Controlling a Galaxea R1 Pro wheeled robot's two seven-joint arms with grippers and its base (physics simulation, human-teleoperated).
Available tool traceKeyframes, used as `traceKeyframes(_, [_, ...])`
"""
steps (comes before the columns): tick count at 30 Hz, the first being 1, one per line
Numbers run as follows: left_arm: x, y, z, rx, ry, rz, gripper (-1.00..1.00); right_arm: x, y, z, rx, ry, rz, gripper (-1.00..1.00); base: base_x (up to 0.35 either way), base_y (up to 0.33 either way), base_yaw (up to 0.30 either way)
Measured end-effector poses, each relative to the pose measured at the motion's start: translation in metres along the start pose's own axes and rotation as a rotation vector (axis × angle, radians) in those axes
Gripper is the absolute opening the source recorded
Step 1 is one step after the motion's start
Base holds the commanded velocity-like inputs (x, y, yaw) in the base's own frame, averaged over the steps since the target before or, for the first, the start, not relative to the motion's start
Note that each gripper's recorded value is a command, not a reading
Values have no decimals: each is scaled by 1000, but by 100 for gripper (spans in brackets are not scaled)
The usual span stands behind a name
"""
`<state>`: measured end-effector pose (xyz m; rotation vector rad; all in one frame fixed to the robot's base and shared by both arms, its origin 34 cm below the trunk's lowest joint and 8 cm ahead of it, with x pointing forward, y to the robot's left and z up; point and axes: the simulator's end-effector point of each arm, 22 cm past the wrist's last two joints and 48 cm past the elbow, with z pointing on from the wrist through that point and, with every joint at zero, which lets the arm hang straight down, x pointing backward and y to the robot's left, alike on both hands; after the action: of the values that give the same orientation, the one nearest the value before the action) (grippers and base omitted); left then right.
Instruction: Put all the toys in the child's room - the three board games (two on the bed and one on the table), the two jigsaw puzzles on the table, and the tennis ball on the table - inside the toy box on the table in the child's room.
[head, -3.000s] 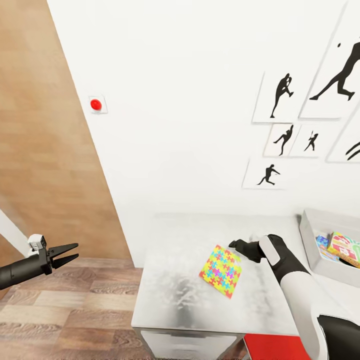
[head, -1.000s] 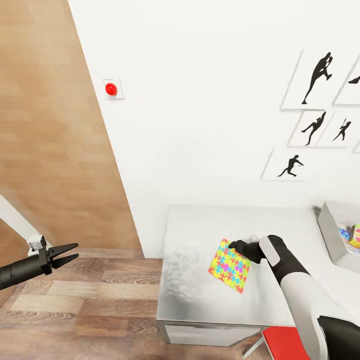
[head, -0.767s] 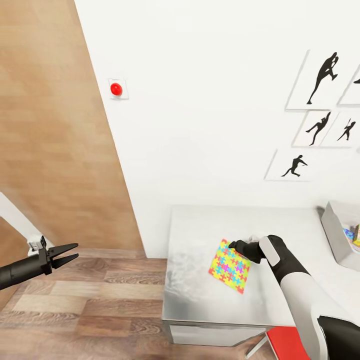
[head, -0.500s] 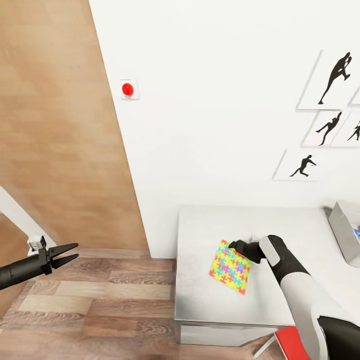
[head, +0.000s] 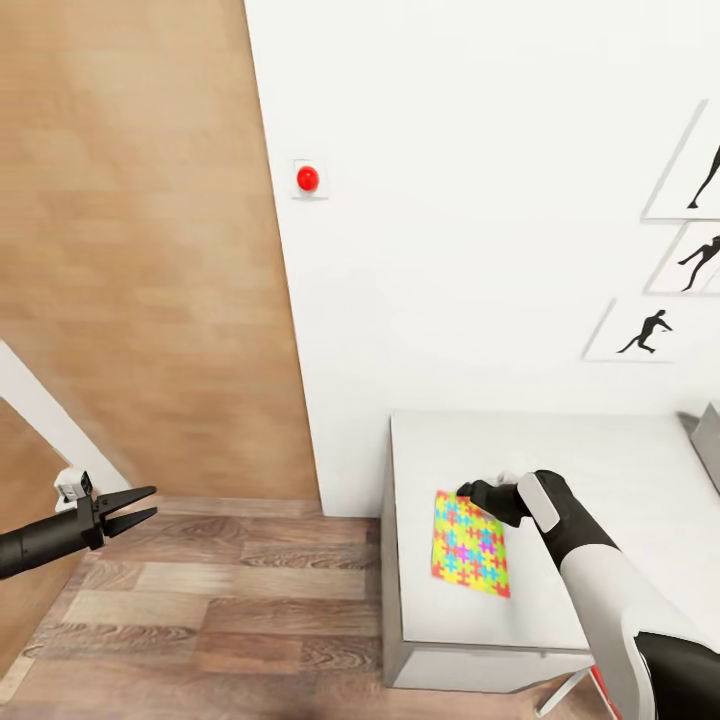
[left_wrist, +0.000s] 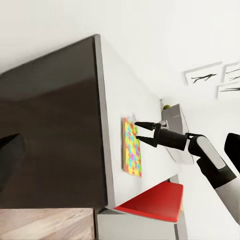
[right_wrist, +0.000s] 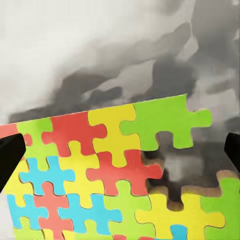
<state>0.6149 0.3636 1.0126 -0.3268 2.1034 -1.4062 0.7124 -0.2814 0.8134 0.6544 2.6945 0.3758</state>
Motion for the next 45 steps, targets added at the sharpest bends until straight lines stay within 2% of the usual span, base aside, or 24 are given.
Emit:
traceKeyframes(10, [0,0,0,0,0,0,100,0,0,0,0,0,1,100,-110,121,0])
traceKeyframes(45, [0,0,0,0,0,-1,100,0,0,0,-1,1,1,100,-17,100,-2])
